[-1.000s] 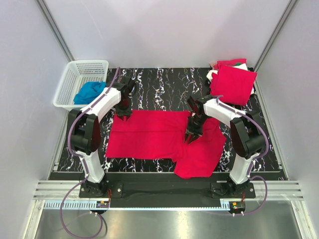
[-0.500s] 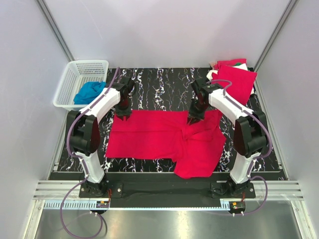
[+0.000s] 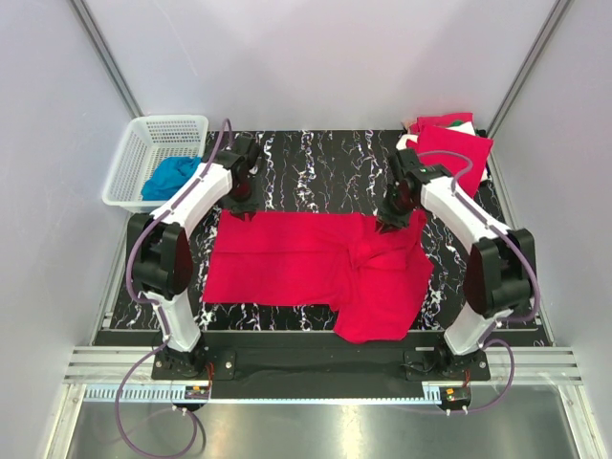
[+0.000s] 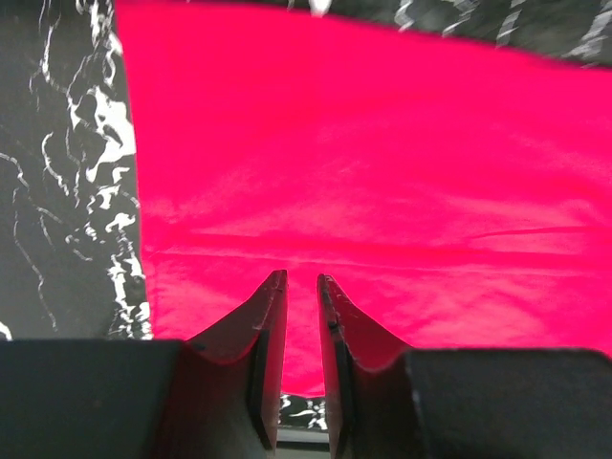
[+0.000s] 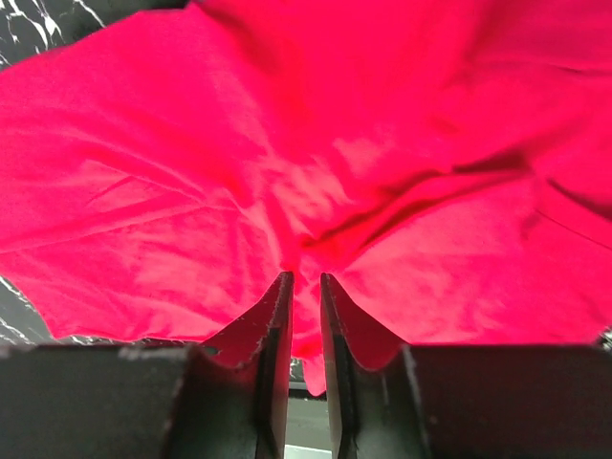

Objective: Fold and stack the t-shirts
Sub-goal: Fold the tshirt

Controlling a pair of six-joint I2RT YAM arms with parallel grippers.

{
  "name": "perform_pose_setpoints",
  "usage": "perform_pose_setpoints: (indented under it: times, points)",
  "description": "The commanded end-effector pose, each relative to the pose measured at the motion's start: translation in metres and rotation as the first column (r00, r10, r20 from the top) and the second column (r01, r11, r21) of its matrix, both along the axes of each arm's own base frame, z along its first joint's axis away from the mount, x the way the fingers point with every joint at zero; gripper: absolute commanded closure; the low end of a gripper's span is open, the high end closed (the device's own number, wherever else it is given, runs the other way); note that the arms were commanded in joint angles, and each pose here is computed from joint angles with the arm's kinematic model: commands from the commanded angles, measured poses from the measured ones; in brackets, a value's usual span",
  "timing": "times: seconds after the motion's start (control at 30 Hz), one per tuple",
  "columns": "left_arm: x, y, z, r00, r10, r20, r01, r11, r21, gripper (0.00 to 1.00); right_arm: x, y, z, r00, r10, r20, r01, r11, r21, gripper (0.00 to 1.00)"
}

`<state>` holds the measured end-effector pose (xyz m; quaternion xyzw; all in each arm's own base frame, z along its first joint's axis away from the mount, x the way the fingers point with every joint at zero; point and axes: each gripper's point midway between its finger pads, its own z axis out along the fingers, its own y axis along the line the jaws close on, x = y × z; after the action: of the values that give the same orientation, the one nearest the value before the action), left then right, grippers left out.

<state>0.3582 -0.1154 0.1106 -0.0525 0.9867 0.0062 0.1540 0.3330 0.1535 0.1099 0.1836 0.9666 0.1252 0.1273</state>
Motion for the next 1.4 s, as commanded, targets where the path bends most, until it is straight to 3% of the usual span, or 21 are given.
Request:
perform_pose_setpoints:
  times: [0.0,0.4,0.67,1.03,1.37]
  points:
    - [0.017,-0.021,0.019,0.997,0.003,0.079,0.0,0.999,-0.04,0.76,0.004,-0.022,0.016,0.995,-0.048,0.083,0.048,0.999,0.001,0.75]
    - [0.011,-0.015,0.017,0.997,0.006,0.077,-0.005,1.0,-0.013,0.76,0.005,-0.039,-0.002,0.998,-0.039,0.05,0.041,0.998,-0.037,0.76]
    - [0.016,-0.026,0.023,0.997,0.002,0.083,0.003,0.999,-0.054,0.75,0.009,-0.072,-0.01,0.999,-0.009,0.052,0.014,0.996,-0.091,0.76]
    - [0.001,-0.023,0.023,0.997,0.012,0.072,-0.009,0.999,-0.048,0.75,0.023,-0.065,-0.048,0.996,0.055,-0.065,-0.055,0.998,-0.004,0.68]
    - [0.003,-0.022,0.027,0.997,0.016,0.08,-0.012,0.999,-0.045,0.74,0.003,-0.072,-0.058,0.991,0.057,-0.122,-0.062,0.997,-0.038,0.68]
